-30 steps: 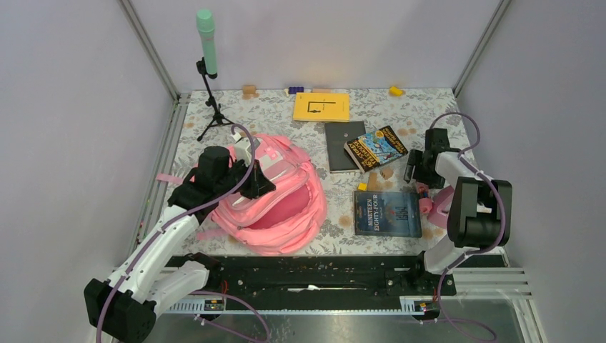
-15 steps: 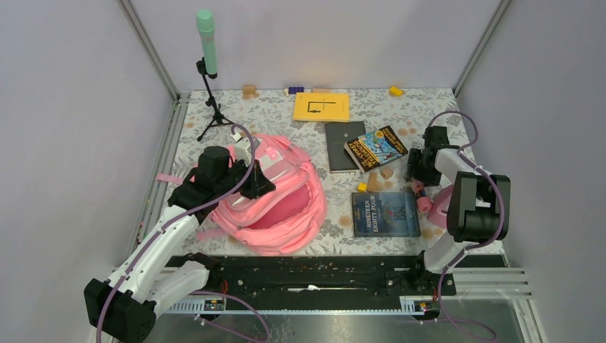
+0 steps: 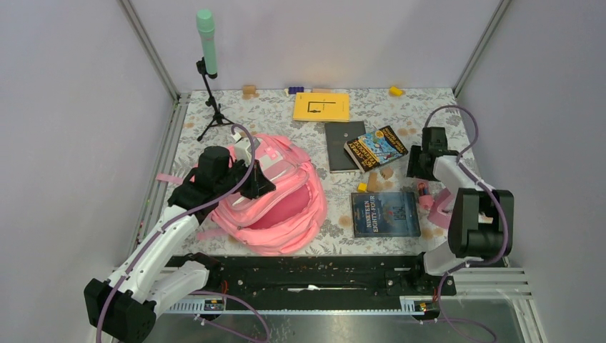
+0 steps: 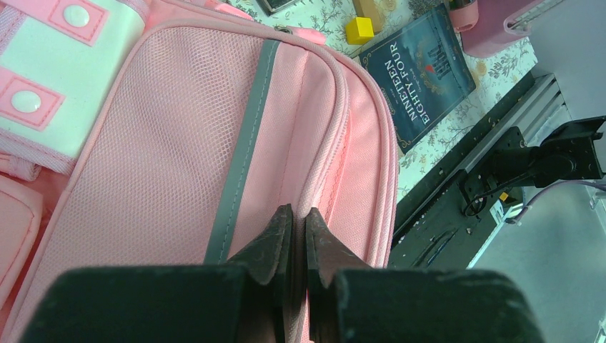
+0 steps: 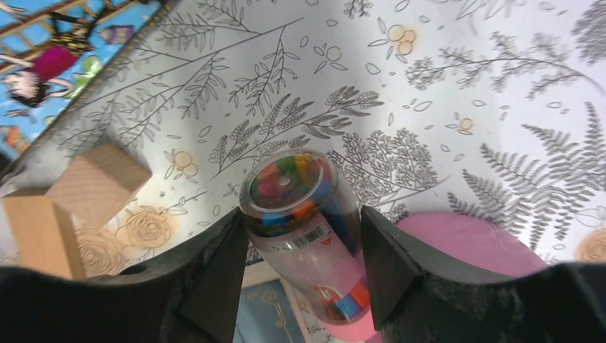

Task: Pack the student bag
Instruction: Pick up the stationery from the center of the board, then place the stationery in the student bag.

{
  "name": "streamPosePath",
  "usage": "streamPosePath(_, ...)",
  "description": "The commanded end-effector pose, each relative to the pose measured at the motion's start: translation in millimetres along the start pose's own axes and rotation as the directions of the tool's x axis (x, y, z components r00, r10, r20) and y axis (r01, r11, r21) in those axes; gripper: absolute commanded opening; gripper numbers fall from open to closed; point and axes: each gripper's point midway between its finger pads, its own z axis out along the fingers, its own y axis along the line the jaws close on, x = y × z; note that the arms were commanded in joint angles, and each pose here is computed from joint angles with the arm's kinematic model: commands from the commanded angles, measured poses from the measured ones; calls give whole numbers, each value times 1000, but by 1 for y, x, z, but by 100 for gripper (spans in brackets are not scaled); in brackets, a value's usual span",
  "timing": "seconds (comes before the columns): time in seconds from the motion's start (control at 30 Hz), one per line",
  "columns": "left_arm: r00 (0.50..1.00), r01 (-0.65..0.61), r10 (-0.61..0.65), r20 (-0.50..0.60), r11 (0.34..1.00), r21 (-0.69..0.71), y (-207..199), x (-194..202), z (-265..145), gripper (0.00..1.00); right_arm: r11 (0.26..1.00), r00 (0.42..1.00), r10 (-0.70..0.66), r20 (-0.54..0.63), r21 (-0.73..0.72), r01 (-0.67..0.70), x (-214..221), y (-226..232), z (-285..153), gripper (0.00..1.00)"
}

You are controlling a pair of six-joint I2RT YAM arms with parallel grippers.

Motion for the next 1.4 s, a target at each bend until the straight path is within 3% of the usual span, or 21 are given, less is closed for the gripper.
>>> streamPosePath(0.0,994,-58,55,99,998,23,-9,-27,-6,0,1000,967,0,255,23,-6,-42,-7,-35,0)
streamPosePath(0.4,989,-76,76,130,997,-7,-6,-32,-10,0,991,908,-61,415,-84,105,-61,35,-109,0)
streamPosePath(0.67,984,-81,84,157,996,-23,-4,-37,-13,0,924,901,7,434,-346,160,-46,91,-167,0)
streamPosePath(0.9,976,-77,85,202,996,-51,1,-43,-18,0,761,921,45,387,-611,220,-6,174,-213,0)
streamPosePath(1.13,976,-81,81,200,997,-10,-5,-43,-16,0,577,952,125,280,-801,160,30,247,-246,0)
streamPosePath(1.23,976,-85,83,201,996,1,-7,-44,-16,0,533,956,206,210,-843,70,35,267,-254,0)
streamPosePath(1.3,976,-87,84,201,996,7,-8,-43,-16,0,455,942,290,167,-890,18,32,280,-264,0)
streamPosePath(1.37,976,-89,86,202,996,7,-8,-43,-16,0,427,910,374,177,-904,0,27,282,-271,0)
